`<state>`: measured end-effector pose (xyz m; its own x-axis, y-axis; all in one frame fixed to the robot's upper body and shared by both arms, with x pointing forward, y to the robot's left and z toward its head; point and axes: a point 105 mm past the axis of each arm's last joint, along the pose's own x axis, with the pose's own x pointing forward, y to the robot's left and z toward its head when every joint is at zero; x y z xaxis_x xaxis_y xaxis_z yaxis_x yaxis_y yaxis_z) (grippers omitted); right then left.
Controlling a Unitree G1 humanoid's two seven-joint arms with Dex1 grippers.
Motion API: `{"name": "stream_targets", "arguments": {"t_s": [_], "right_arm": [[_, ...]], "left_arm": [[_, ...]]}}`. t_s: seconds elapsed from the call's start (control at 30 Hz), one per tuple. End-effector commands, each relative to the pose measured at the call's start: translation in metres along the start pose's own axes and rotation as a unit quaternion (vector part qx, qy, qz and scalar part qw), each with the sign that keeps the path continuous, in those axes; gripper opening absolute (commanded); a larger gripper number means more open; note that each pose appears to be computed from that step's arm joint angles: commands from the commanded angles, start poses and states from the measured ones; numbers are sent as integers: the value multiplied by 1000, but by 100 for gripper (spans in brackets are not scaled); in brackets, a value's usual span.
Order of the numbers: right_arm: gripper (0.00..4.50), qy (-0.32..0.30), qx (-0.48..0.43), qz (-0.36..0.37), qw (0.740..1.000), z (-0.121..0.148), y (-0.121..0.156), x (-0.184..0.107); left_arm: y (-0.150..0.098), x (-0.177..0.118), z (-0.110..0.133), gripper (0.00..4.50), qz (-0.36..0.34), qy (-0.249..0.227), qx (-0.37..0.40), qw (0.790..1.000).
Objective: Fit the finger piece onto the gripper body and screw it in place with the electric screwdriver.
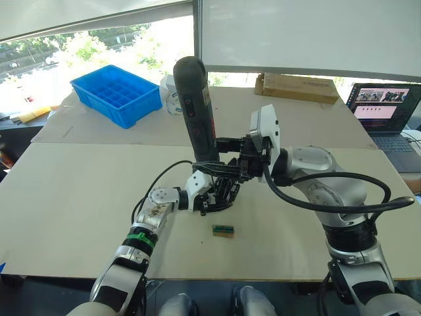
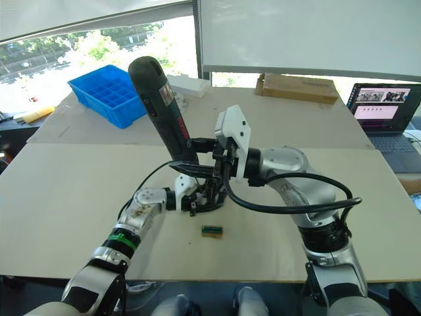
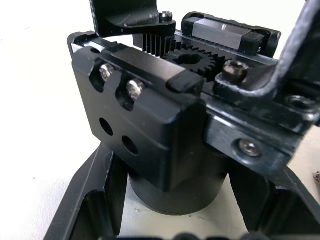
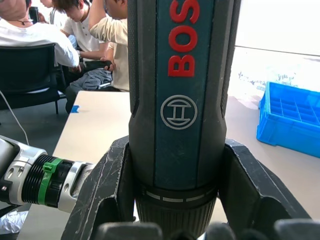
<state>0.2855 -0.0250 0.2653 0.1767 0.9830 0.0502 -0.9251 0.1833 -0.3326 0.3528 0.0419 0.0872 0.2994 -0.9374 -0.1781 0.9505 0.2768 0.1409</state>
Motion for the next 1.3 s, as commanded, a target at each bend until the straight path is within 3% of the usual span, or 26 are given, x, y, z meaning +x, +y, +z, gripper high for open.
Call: {"name": "stream_targets", "arguments": {"t_s": [0.03,1.3], "right_arm": [[192,-28,-49,-4,998,24,-3,-4],[192,-16,-42,0,999,12,-1,-4]], "left_arm": [[0,2,11,234,1,-20,17,1000],[1,1,14,234,2,-24,17,1000]]}}
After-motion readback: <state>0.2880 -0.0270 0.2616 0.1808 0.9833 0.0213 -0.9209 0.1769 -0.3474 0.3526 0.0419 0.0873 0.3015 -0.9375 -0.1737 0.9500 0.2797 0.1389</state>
